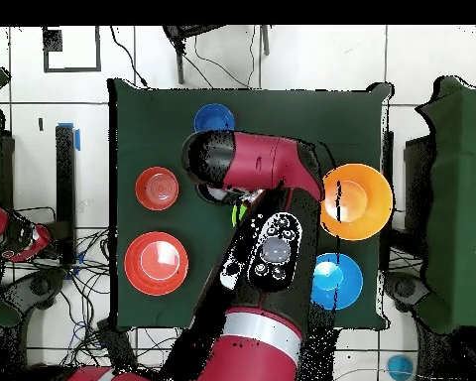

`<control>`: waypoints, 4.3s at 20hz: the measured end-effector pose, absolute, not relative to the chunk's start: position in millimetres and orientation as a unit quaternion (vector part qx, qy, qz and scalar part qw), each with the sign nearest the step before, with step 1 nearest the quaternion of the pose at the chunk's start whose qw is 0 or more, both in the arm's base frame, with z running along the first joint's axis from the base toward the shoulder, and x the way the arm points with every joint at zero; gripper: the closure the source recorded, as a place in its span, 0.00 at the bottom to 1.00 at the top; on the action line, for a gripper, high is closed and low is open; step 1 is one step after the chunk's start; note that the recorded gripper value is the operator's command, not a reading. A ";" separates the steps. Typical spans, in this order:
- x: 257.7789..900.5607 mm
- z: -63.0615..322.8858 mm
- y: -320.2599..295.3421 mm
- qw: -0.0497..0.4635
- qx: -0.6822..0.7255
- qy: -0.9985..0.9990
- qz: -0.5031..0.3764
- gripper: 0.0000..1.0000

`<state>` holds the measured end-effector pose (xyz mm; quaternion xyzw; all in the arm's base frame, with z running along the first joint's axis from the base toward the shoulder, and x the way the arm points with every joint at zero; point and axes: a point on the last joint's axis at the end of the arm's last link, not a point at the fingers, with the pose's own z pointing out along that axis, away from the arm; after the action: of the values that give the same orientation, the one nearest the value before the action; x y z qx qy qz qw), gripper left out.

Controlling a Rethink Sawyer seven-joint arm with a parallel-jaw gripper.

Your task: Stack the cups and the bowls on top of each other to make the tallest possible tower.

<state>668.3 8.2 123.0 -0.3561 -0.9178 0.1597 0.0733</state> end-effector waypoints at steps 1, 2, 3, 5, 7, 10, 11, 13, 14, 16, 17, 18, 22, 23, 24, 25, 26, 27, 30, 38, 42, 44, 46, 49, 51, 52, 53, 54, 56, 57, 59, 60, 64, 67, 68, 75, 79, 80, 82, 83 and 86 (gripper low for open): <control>668.8 125.3 7.6 0.073 -0.357 -0.918 0.160 1.00; 670.1 129.9 6.2 0.071 -0.358 -0.917 0.161 1.00; 671.2 132.7 5.1 0.070 -0.359 -0.917 0.162 1.00; 673.7 138.5 3.0 0.067 -0.361 -0.916 0.163 1.00; 676.2 145.5 1.1 0.063 -0.361 -0.916 0.165 1.00; 679.4 148.9 0.0 0.058 -0.361 -0.916 0.166 1.00; 680.4 149.4 0.0 0.057 -0.361 -0.916 0.166 1.00; 682.9 150.3 -0.1 0.055 -0.360 -0.916 0.165 1.00; 683.3 150.3 -0.2 0.054 -0.360 -0.917 0.165 1.00; 683.7 150.5 -0.8 0.054 -0.361 -0.916 0.165 1.00; 683.8 150.4 -1.2 0.054 -0.361 -0.916 0.164 1.00; 684.4 149.9 -1.7 0.055 -0.362 -0.916 0.162 1.00; 693.6 147.6 0.6 0.055 -0.372 -0.917 0.132 1.00; 696.4 147.1 1.7 0.054 -0.375 -0.917 0.124 1.00; 700.8 146.3 3.8 0.052 -0.380 -0.917 0.109 1.00; 704.1 145.7 5.5 0.050 -0.384 -0.917 0.098 1.00; 707.5 145.0 7.5 0.048 -0.388 -0.916 0.087 1.00; 715.9 143.3 13.3 0.042 -0.396 -0.915 0.059 1.00; 724.1 141.5 20.1 0.035 -0.405 -0.913 0.030 1.00; 738.8 138.4 41.9 0.010 -0.409 -0.912 -0.025 1.00; 740.6 137.5 52.8 0.012 -0.402 -0.915 -0.032 1.00; 740.2 137.4 54.2 0.011 -0.401 -0.916 -0.031 1.00; 739.1 137.0 58.1 0.010 -0.395 -0.918 -0.028 1.00; 737.1 135.8 62.4 0.010 -0.388 -0.921 -0.023 1.00; 734.4 134.2 68.7 0.008 -0.379 -0.925 -0.016 1.00; 733.5 133.4 72.3 0.007 -0.375 -0.927 -0.012 1.00; 732.8 132.6 75.6 0.006 -0.371 -0.928 -0.010 1.00; 731.5 130.9 82.1 0.005 -0.365 -0.931 -0.005 1.00; 729.8 128.7 91.8 0.005 -0.356 -0.934 -0.001 1.00; 728.5 127.2 100.6 0.004 -0.349 -0.937 0.002 1.00; 727.4 125.4 109.0 0.005 -0.343 -0.939 0.002 1.00; 726.9 124.6 112.2 0.005 -0.341 -0.940 0.002 1.00; 724.4 114.9 123.5 0.010 -0.334 -0.943 0.005 1.00; 721.7 105.9 127.2 0.016 -0.331 -0.944 0.007 1.00; 720.1 101.4 127.6 0.019 -0.330 -0.944 0.009 1.00; 710.8 72.7 120.4 0.037 -0.333 -0.942 0.022 1.00; 704.0 55.4 119.4 0.050 -0.332 -0.941 0.028 1.00; 703.4 53.7 119.4 0.050 -0.332 -0.941 0.028 1.00; 700.0 41.7 119.2 0.054 -0.332 -0.941 0.030 1.00; 699.1 38.2 119.2 0.054 -0.332 -0.941 0.030 1.00; 696.3 28.1 118.8 0.056 -0.332 -0.941 0.032 1.00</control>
<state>696.3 118.8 28.1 -0.3319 -0.9411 0.0318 0.0558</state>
